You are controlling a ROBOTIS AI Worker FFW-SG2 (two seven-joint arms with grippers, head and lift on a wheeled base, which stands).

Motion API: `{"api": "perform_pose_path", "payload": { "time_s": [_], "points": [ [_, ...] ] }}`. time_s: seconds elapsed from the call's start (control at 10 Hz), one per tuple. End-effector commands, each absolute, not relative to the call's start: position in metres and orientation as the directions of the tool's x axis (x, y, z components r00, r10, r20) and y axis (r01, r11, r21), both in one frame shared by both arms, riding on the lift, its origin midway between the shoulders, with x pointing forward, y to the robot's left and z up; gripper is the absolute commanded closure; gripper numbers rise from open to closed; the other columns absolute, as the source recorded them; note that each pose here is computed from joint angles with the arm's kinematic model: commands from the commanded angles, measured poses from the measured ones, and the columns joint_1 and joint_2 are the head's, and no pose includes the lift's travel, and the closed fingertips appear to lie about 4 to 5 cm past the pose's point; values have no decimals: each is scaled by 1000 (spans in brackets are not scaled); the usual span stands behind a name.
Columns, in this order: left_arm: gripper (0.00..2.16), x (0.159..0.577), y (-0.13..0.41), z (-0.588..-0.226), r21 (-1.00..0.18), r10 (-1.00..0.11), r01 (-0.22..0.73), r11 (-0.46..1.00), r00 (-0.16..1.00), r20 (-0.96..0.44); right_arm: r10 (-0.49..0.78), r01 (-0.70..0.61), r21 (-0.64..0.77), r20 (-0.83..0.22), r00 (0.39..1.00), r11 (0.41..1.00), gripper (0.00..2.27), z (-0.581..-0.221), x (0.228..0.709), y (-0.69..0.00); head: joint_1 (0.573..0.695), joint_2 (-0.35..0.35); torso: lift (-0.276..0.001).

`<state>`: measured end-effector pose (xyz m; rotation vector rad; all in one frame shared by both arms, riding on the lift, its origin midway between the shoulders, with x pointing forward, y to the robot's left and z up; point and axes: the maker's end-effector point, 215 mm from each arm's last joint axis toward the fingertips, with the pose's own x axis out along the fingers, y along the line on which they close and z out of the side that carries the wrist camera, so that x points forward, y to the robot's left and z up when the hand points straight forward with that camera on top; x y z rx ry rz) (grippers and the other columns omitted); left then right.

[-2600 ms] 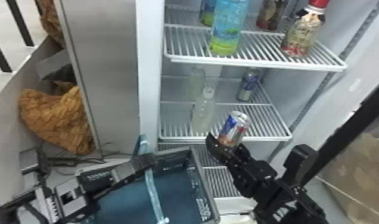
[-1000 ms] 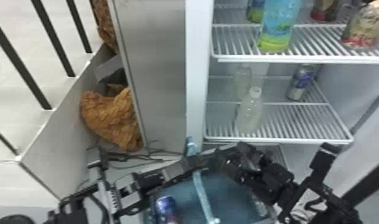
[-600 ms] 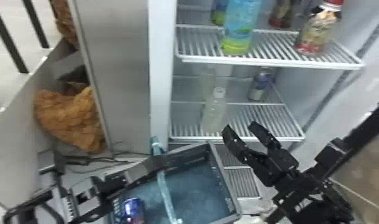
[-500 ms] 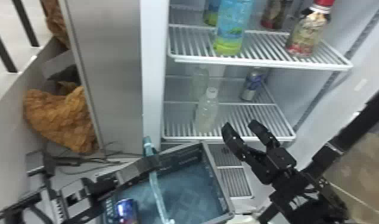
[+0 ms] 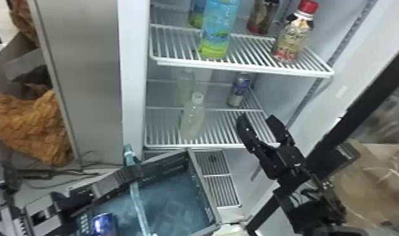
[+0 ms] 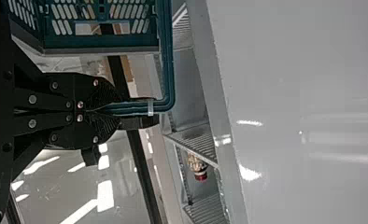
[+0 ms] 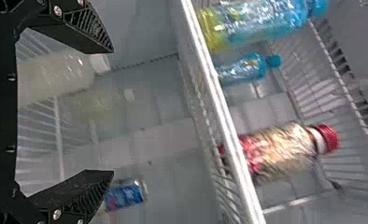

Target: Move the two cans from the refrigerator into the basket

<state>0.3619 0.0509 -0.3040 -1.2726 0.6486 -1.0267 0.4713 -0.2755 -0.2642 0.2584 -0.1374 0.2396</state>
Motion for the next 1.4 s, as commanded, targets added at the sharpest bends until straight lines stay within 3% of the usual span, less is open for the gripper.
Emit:
{"api": "perform_pose_path", "payload": {
  "time_s": [0.0, 0.6, 1.3],
  "points": [
    [1210, 363, 51, -303, -965, -890, 261, -27, 434, 142, 178, -213, 207, 174, 969, 955, 116, -262, 475, -289, 695, -296, -219],
    [1210, 372, 43, -288, -954, -895, 296, -37, 415, 163, 14, -41, 188, 143, 990, 981, 124, -289, 495, -343, 695, -350, -219],
    [1210, 375, 38, -284, -951, -901, 306, -39, 401, 166, -10, -11, 200, 104, 994, 980, 124, -315, 569, -343, 695, -349, -219]
  ]
}}
